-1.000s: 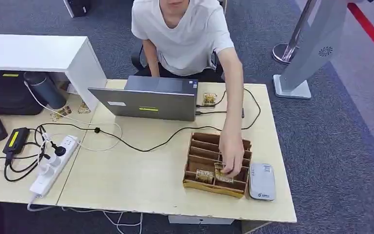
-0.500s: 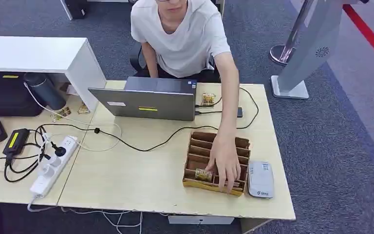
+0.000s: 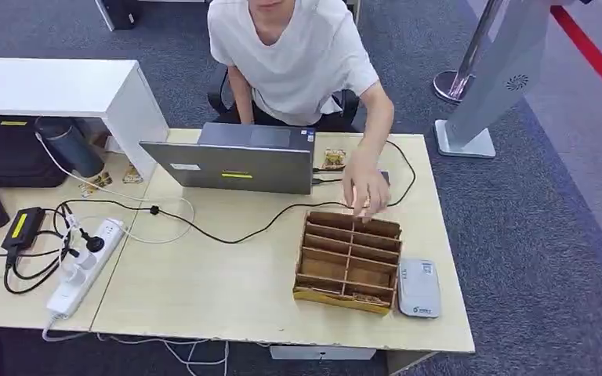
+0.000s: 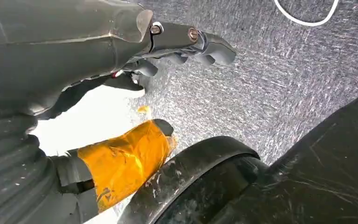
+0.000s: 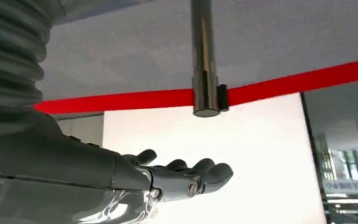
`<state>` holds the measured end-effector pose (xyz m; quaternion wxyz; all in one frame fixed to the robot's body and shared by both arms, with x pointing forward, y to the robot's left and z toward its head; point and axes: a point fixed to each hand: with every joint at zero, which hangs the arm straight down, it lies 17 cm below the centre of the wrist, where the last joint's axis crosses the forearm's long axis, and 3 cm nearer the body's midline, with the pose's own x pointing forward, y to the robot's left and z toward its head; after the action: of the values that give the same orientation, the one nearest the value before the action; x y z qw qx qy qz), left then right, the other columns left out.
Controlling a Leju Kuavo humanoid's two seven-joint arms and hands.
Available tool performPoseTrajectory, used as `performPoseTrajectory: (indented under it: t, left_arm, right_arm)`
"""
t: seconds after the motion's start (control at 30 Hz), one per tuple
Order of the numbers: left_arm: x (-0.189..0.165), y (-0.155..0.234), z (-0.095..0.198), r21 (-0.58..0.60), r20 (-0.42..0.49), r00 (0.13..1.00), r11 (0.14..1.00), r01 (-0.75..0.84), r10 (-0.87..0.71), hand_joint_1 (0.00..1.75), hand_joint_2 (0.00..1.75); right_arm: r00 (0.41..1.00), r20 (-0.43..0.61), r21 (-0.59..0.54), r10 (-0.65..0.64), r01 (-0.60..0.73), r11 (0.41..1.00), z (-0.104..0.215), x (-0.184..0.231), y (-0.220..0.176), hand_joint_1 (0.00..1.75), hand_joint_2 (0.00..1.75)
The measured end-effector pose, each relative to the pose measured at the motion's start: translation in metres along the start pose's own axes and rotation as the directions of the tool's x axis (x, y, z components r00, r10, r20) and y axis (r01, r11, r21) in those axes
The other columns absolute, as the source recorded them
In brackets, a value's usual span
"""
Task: Pass the card to the sensor for recognition and then transmit it.
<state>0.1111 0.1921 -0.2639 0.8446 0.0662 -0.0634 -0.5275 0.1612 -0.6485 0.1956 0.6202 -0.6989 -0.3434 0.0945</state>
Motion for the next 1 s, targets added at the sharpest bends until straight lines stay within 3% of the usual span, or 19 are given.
performPoseTrajectory:
  t: [0.1,0.2,0.33,0.43,0.6,0.8,1.0]
  left_arm:
    - [0.003,0.001,0.0,-0.002,0.017,0.999,1.0,0.031,-0.031,0.0,1.75]
    - [0.007,0.005,0.001,0.003,0.036,0.997,0.998,0.064,-0.064,0.0,1.75]
    - [0.014,0.014,0.001,0.027,0.052,0.993,0.994,0.108,-0.11,0.0,1.75]
    - [0.017,0.015,0.001,0.037,0.071,0.989,0.992,0.124,-0.127,0.0,1.75]
    - [0.031,0.017,0.003,0.046,0.124,0.978,0.986,0.161,-0.165,0.0,1.75]
    - [0.047,0.001,0.01,-0.04,0.177,0.963,0.976,0.213,-0.203,0.0,1.75]
    - [0.046,-0.015,0.015,-0.121,0.193,0.96,0.966,0.227,-0.202,0.0,1.75]
  right_arm:
    - [0.998,0.006,-0.106,-0.068,0.068,0.992,-0.025,0.028,-0.008,0.0,1.75]
    - [0.988,0.086,-0.174,-0.125,0.139,0.975,-0.054,0.094,-0.004,0.0,1.75]
    - [0.949,0.271,-0.118,-0.16,0.198,0.973,-0.071,0.201,0.027,0.0,1.75]
    - [0.917,0.369,-0.079,-0.154,0.196,0.978,-0.072,0.249,0.052,0.0,1.75]
    - [0.828,0.543,-0.006,-0.139,0.169,0.986,-0.062,0.338,0.072,0.0,1.75]
    - [0.694,0.712,0.008,-0.111,0.15,0.989,-0.032,0.452,0.07,0.0,1.75]
    - [0.582,0.811,-0.011,-0.067,0.13,0.992,0.01,0.526,0.067,0.0,1.75]
